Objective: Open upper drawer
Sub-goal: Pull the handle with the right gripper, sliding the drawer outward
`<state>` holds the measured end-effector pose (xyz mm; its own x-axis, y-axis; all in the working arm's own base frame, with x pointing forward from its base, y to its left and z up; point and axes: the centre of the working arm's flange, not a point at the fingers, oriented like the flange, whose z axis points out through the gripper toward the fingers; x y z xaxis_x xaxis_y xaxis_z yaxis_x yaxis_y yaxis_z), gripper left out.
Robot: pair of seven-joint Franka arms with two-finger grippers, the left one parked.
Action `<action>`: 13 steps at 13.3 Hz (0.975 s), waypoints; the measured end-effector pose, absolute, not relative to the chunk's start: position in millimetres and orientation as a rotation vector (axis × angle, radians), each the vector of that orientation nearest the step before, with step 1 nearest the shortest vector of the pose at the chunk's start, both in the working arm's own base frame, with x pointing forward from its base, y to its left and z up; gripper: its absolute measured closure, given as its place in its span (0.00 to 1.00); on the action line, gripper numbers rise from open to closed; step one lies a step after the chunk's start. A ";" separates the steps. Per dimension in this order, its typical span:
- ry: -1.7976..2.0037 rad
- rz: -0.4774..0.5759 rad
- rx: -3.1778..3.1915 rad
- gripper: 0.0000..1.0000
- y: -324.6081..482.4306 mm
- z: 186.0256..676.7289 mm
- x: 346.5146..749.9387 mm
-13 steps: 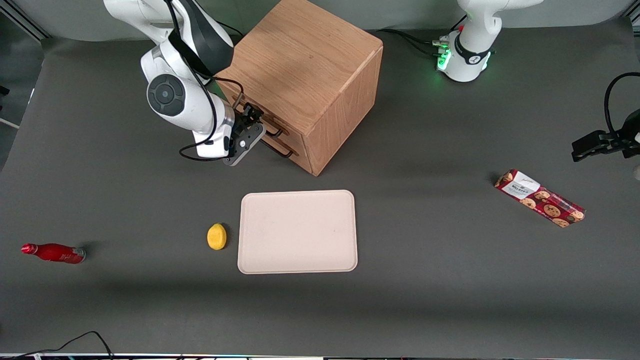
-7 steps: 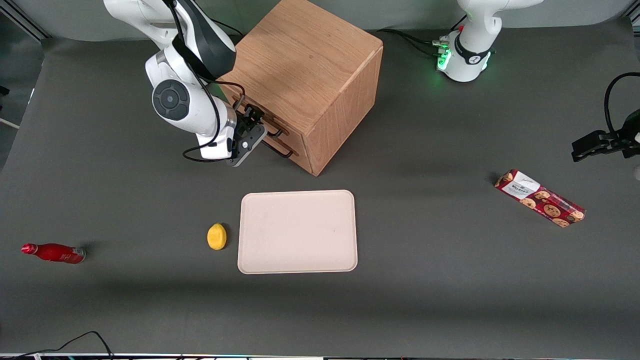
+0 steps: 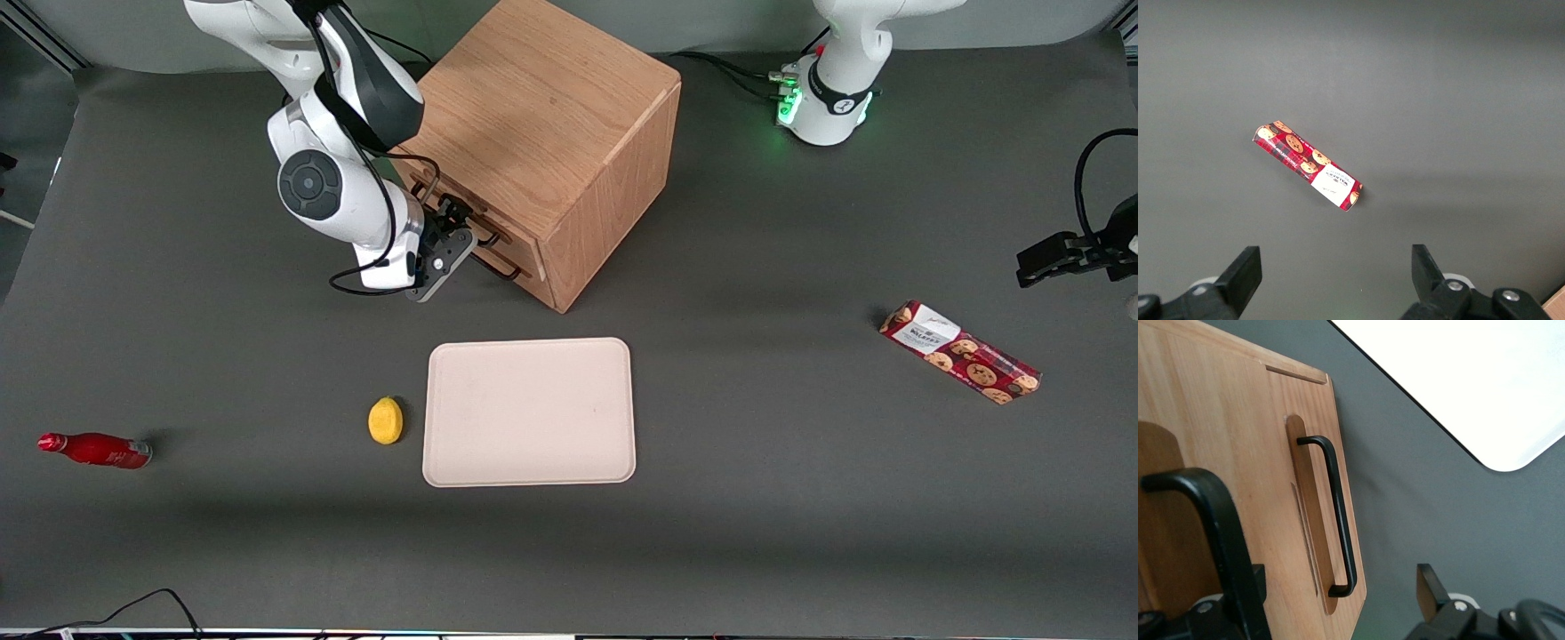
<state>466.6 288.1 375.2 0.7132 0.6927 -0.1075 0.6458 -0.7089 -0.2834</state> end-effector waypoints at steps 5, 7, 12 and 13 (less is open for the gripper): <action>-1.064 0.268 -2.717 0.00 277.2 376.3 476.6; -1.054 0.250 -2.731 0.00 270.1 377.2 482.5; -1.025 0.181 -2.776 0.00 245.6 380.8 503.3; -1.017 0.174 -2.783 0.00 240.4 380.9 507.4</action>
